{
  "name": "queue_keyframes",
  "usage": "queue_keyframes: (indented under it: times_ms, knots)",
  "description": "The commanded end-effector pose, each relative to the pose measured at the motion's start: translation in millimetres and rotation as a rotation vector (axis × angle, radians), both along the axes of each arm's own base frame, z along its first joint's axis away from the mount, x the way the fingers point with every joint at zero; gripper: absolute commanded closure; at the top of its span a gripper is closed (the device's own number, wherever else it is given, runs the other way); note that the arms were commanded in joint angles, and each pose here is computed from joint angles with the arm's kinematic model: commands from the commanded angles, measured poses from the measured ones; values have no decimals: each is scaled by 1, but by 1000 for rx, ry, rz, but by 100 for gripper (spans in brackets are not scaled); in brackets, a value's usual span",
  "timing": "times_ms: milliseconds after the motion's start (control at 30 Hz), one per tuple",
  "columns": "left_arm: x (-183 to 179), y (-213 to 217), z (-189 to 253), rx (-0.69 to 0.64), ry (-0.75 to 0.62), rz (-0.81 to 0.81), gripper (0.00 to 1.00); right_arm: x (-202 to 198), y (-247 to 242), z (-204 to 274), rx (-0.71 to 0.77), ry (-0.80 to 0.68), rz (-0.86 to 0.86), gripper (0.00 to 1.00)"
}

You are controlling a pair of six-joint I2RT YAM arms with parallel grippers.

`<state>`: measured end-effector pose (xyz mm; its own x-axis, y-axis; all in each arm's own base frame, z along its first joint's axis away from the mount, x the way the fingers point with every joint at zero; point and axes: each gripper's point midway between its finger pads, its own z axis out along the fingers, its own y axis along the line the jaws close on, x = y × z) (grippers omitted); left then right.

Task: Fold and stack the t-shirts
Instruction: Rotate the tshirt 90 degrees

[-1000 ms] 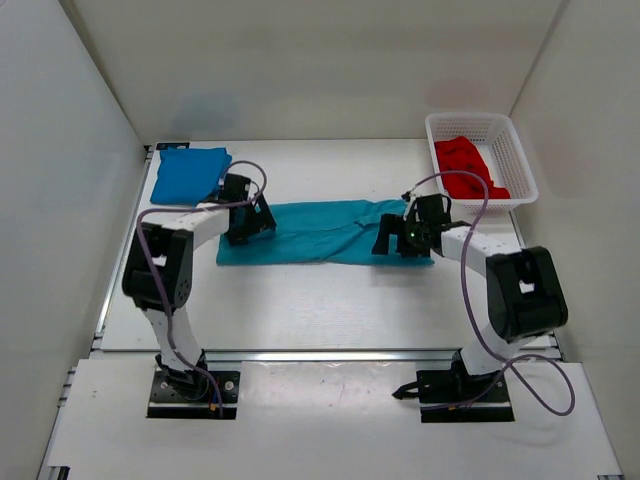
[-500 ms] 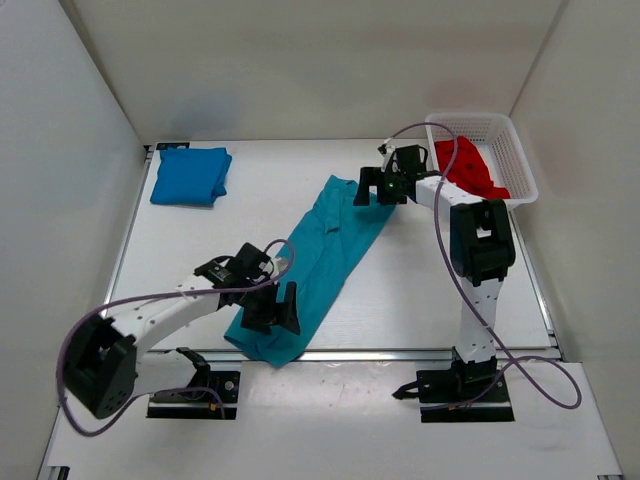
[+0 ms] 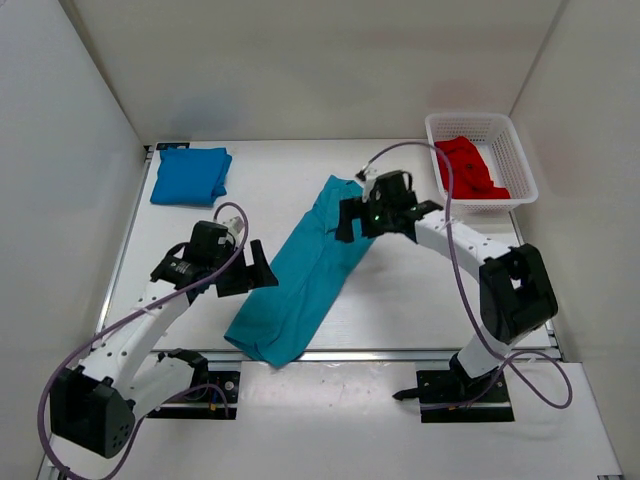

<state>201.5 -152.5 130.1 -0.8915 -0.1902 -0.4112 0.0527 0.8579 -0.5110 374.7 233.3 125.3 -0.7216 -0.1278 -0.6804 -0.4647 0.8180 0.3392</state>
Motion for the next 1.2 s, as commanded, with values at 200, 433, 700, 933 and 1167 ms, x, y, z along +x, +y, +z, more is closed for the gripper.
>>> queue_keyframes:
  times_ms: [200, 433, 700, 933, 1167]
  knots:
    - [40, 29, -5, 85, -32, 169, 2, -65, 32, -48, 103, 191, 40, 1]
    - [41, 28, -16, 115, 6, 146, 1, -19, -14, -89, 37, 241, -103, 1]
    - [39, 27, -35, 123, 77, 128, 1, 81, -22, -88, 35, 180, -172, 1]
    - [45, 31, -41, 158, 103, 115, 1, 174, -23, -77, 54, 121, -247, 20]
    - [41, 32, -51, 210, 156, 55, 1, 242, -17, -52, 59, 19, -249, 22]
